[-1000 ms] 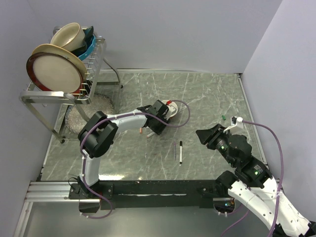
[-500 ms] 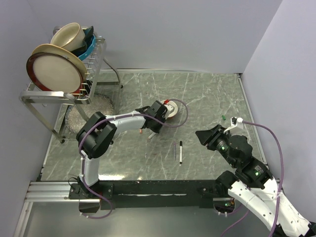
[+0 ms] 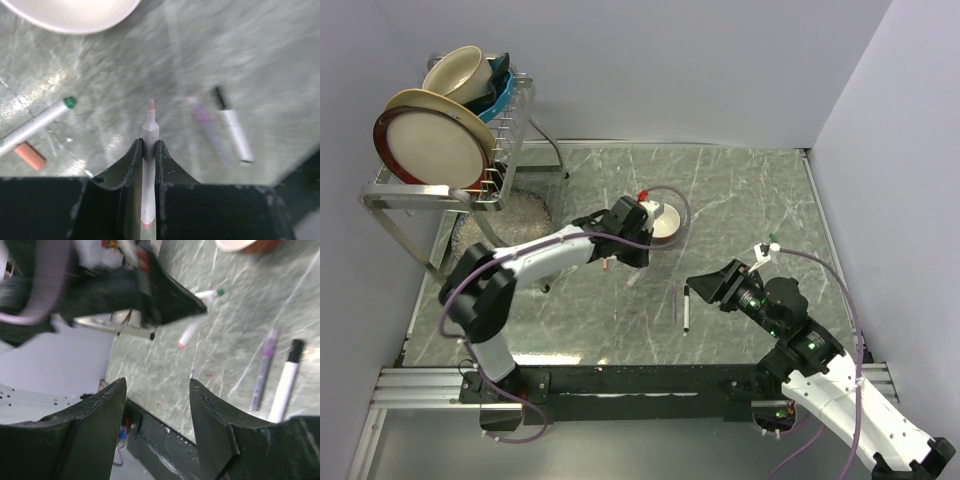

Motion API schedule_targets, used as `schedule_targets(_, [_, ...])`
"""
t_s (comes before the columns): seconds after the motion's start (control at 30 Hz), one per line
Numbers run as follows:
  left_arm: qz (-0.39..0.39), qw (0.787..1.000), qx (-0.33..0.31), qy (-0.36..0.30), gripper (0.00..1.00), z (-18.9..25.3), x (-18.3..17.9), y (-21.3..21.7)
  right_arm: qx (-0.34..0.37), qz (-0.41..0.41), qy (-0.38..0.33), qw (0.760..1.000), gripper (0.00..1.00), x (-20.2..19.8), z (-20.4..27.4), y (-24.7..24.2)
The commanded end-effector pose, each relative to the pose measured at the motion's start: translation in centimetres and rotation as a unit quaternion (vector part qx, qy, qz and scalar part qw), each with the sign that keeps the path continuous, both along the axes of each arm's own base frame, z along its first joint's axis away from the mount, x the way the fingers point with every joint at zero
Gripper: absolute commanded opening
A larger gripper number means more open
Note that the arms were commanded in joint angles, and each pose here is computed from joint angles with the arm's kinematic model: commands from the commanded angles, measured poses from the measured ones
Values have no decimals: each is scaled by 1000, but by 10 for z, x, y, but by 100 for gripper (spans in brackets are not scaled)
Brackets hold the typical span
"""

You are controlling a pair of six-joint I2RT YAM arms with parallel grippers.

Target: Insert the pens into the pen caps

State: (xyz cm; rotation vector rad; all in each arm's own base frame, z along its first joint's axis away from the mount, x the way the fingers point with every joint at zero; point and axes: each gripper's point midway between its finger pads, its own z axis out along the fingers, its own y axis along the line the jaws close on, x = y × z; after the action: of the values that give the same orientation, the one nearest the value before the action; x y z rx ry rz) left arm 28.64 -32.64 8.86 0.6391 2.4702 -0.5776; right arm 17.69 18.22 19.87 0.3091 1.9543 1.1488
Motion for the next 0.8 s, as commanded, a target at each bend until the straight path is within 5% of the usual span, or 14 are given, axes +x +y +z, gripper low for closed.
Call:
schedule_targets(0.0, [9, 992, -129, 3, 1, 70, -17, -22, 64, 36, -41, 996, 61, 4, 32, 21])
schedule_targets(0.4, [58, 925, -375, -3, 1, 183, -49, -23, 84, 88, -59, 991, 56, 15, 51, 51])
schedule_targets(0.77, [69, 910, -408, -24, 1, 203, -55, -11, 94, 143, -75, 982, 55, 9, 67, 79])
